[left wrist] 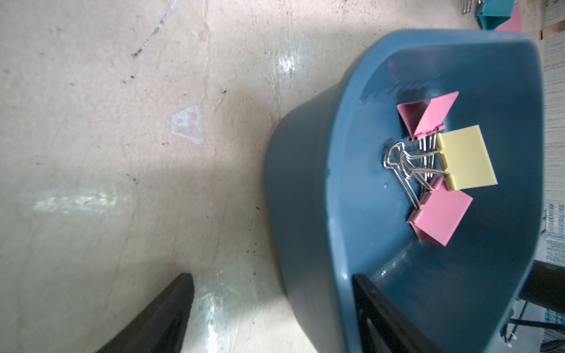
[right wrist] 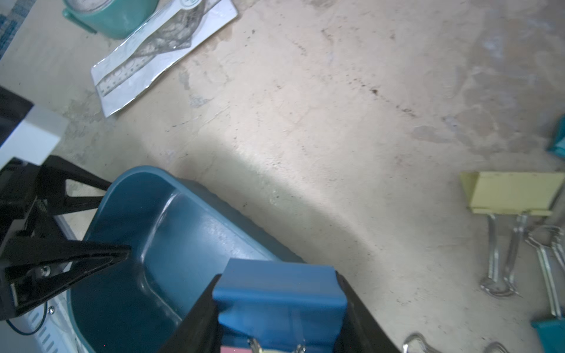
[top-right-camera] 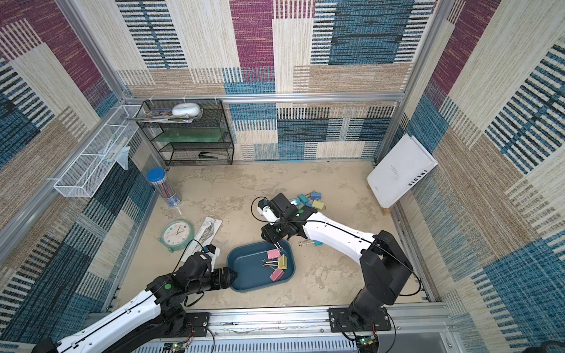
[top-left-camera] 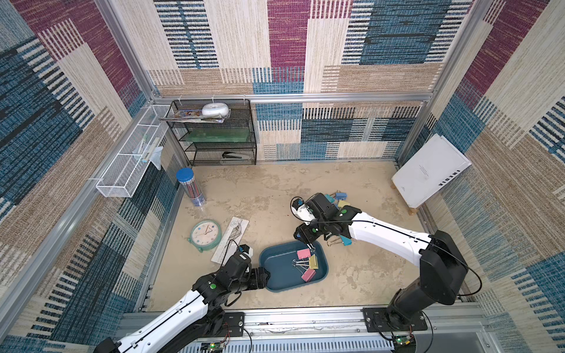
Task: Put the binder clips in the storage box
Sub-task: Place the binder clip in the storage box.
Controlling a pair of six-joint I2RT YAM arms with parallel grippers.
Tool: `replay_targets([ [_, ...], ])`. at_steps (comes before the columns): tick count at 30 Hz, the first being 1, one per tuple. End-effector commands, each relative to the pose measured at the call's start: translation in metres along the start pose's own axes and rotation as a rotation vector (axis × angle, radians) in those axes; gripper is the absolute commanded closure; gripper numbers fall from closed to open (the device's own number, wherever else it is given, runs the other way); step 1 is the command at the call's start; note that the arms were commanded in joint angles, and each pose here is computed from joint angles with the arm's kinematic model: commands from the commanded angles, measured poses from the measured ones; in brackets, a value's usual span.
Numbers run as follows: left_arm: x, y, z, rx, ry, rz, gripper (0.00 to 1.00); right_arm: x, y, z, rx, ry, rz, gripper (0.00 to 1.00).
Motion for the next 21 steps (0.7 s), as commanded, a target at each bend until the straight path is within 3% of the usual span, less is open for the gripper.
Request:
replay_targets([
  [1,-0.003,0.0,0.008,0.044,-0.006,0.008,0.16,-0.003,0.009,0.041,0.092,-0.1,-0.026,0.66],
  [5,-0.003,-0.001,0.008,0.041,-0.008,0.0,0.16,-0.026,0.027,0.066,0.132,-0.172,0.027,0.66],
  [11,-0.003,-0.002,0.009,0.044,-0.009,0.001,0.16,-0.044,0.046,0.067,0.149,-0.203,0.063,0.65],
  [16,-0.002,-0.002,0.009,0.047,-0.008,0.0,0.16,-0.037,0.043,0.074,0.188,-0.239,0.038,0.42],
  [21,-0.002,-0.001,0.009,0.046,-0.007,0.001,0.16,-0.011,0.013,0.066,0.191,-0.264,-0.054,0.27],
])
Point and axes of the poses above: each gripper's point midway between its finger pads, its own y axis out along the fingers, its own z axis along the line the jaws close on, x = y × z, the point moved 3 cm from there along -y, back along the fingers, and after that the axes turned 4 degrees about y, right-handed, at the moved point
